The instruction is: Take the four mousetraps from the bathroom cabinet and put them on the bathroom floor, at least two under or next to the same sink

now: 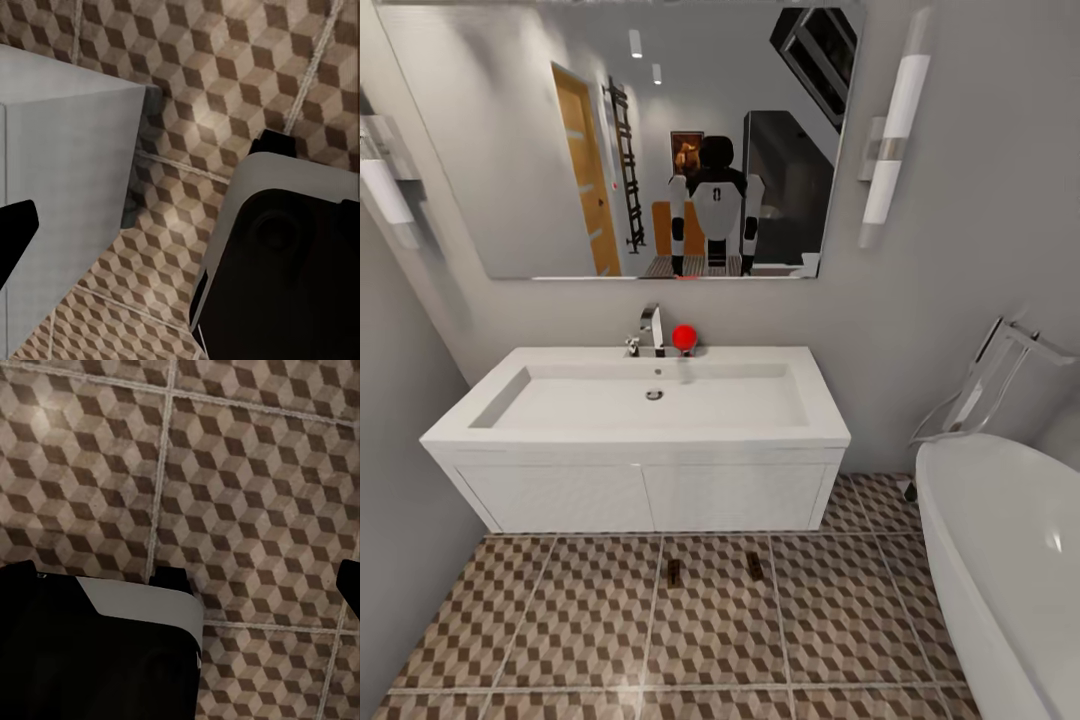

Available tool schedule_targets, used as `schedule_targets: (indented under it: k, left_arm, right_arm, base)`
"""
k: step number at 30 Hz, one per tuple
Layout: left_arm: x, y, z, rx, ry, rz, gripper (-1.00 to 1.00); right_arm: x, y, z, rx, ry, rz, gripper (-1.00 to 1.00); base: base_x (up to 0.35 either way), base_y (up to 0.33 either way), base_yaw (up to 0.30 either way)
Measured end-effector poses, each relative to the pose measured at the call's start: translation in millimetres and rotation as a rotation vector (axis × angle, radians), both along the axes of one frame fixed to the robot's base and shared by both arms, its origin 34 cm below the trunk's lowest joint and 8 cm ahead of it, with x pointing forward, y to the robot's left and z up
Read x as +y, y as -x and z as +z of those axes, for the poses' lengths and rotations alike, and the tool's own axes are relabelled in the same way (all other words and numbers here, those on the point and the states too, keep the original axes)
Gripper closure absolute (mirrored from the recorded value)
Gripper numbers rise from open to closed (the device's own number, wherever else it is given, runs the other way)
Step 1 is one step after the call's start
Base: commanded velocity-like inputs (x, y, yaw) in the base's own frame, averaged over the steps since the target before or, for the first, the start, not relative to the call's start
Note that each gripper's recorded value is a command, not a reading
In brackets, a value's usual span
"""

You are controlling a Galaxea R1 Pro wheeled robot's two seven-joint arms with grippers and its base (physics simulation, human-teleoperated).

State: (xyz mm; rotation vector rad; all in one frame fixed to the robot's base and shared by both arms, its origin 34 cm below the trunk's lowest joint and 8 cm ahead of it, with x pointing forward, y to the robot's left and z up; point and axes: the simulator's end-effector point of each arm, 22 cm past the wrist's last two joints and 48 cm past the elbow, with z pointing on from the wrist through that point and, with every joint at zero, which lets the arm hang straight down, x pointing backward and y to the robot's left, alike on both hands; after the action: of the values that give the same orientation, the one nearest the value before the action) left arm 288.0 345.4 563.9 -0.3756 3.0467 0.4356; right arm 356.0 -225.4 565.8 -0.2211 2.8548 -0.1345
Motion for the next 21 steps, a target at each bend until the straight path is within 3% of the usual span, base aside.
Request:
schedule_targets:
  k: [21]
  left_arm:
    - [0, -13, 5, -0.034, 0.001, 0.001, -1.0]
  right_arm:
    - [0, -12, 8, -0.033, 0.0, 0.0, -1.0]
  base:
    - [0.0, 0.0, 0.0]
